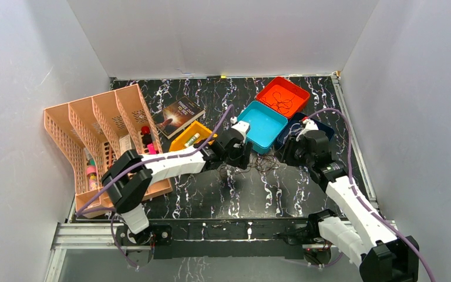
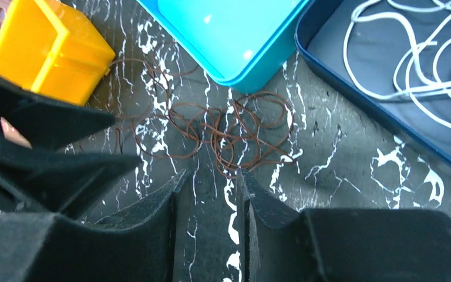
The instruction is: Untangle the cables
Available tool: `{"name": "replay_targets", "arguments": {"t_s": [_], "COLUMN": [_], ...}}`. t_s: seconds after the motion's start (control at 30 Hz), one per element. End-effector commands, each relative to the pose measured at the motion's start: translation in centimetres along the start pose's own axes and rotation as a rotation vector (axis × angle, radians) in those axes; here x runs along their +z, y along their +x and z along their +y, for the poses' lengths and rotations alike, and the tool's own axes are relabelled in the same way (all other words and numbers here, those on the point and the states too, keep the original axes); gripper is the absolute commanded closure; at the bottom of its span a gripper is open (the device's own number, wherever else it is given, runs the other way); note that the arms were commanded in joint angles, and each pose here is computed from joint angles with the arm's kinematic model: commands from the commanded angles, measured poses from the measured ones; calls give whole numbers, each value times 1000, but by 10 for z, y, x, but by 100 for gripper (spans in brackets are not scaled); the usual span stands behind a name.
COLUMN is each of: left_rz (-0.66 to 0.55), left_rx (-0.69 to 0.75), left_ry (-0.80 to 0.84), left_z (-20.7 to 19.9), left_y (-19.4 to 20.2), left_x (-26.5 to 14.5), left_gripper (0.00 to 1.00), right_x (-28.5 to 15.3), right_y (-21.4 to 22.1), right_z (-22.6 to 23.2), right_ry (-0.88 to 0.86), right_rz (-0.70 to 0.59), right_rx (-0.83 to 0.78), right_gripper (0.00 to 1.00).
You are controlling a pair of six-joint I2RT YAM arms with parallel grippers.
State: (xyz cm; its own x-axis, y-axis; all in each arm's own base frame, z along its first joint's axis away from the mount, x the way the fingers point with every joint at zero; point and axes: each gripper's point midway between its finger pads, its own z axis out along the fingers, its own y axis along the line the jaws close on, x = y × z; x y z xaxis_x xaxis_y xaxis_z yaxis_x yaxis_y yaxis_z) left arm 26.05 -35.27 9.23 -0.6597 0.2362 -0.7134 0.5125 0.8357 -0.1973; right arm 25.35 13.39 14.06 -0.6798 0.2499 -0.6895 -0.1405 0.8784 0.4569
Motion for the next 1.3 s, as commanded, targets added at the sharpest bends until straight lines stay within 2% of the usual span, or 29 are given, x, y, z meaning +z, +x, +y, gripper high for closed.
{"name": "replay_targets", "arguments": {"t_s": [0.0,0.1,0.2,0.63,0.77,1.0,1.17,1.27], "left_rz": [-26,-8,15,72,82,80,62,34], "left_rx": [16,27,38,78,94,109,118,131], "left_ry": [78,79,76,124,124,126,117,116], "left_z": [-13,-10,-6,-5,-4,-3,-2,-3], "left_y": [-26,-27,-23,-12,-10,-10,-18,-30], "left_x": [12,23,33,58,67,74,70,59], "left_gripper": [40,47,48,50,54,71,92,100], "right_x": [-6,-8,-9,-9,-9,-10,-12,-14], "right_y": [3,3,2,7,7,10,9,6], "right_z": [2,2,4,5,6,4,3,4], "right_ry": [-17,-15,-20,-37,-41,-39,-33,-41], "right_rz": [-7,-10,-12,9,10,14,1,-20], "right_rx": [11,9,5,-7,-7,-14,-18,-19], "right_gripper": [58,58,58,59,59,59,59,58]}}
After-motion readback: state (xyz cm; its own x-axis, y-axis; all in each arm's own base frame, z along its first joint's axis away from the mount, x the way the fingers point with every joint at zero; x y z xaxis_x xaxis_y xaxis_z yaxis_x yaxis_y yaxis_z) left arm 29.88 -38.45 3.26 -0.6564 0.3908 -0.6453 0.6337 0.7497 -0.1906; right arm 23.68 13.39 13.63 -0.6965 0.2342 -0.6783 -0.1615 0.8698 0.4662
